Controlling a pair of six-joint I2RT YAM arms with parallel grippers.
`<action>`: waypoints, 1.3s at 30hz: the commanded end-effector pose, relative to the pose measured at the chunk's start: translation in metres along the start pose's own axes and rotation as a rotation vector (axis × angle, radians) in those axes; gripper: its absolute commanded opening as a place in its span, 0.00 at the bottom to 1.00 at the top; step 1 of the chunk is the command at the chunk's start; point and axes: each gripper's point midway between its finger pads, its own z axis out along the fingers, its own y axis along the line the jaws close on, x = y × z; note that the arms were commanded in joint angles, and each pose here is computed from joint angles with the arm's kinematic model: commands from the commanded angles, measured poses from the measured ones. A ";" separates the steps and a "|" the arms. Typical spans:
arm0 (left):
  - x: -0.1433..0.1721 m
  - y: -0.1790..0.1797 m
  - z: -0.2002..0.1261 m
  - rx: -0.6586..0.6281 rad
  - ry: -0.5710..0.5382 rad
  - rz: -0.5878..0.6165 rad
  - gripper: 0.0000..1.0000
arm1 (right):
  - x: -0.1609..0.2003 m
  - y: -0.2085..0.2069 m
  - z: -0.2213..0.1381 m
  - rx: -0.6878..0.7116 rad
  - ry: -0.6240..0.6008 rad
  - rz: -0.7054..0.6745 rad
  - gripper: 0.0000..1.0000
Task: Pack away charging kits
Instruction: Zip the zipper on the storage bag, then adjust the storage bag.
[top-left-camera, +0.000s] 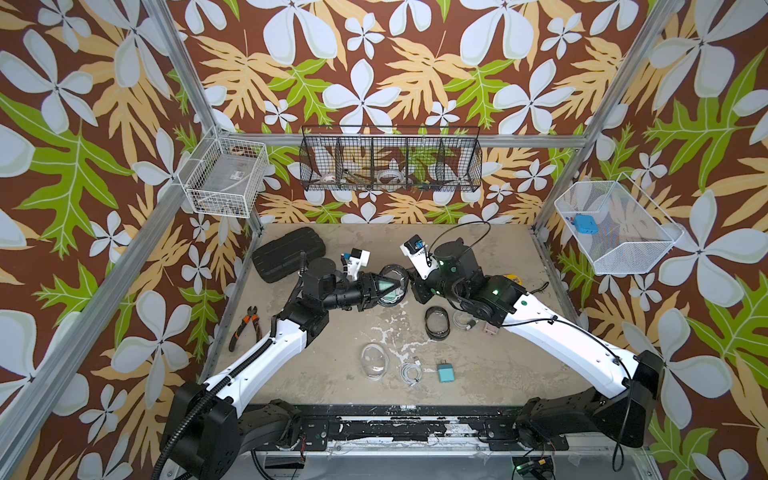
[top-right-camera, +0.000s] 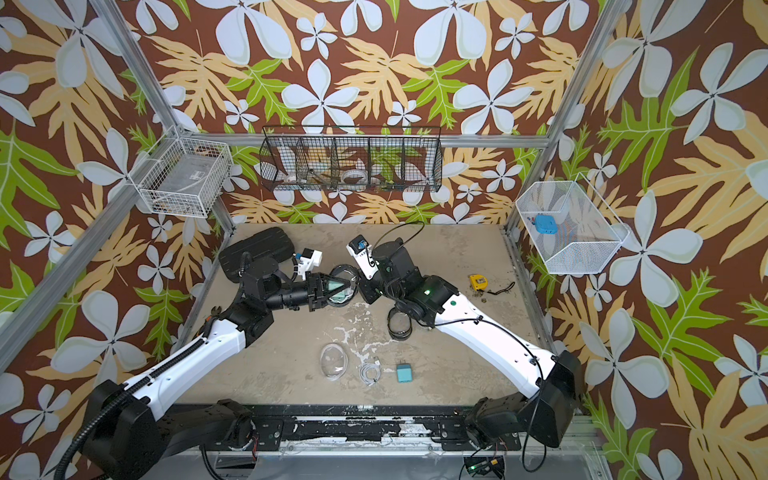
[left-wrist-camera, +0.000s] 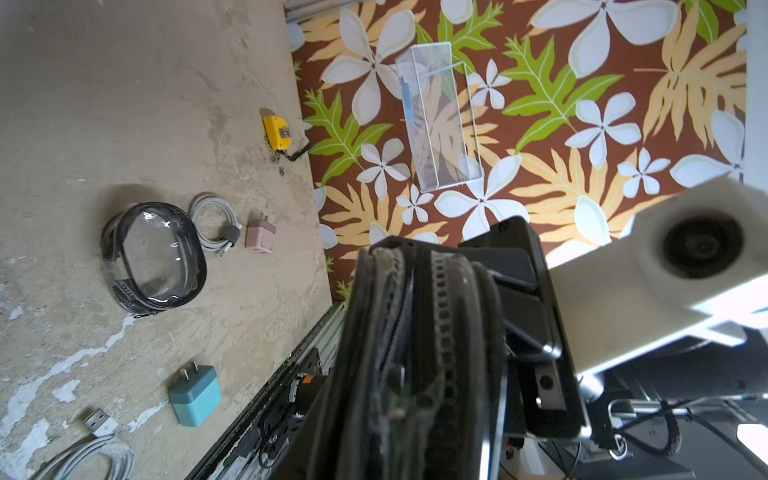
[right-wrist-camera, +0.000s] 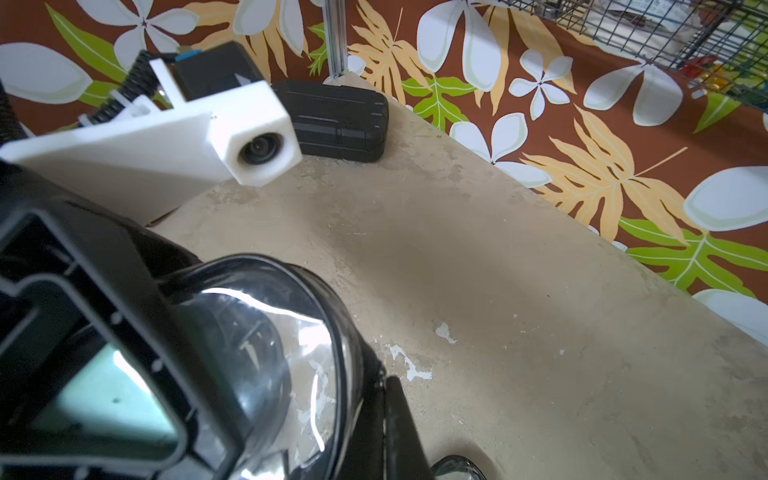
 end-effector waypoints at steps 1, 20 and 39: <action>0.039 -0.018 -0.007 0.106 0.203 0.094 0.00 | -0.030 -0.009 -0.008 0.038 -0.096 -0.037 0.00; 0.057 -0.022 0.004 0.078 0.337 0.513 0.00 | -0.027 0.019 -0.102 -0.297 -0.055 -0.001 0.24; 0.062 -0.009 0.019 -0.086 0.456 0.689 0.04 | 0.015 0.067 -0.089 -0.659 0.044 0.106 0.00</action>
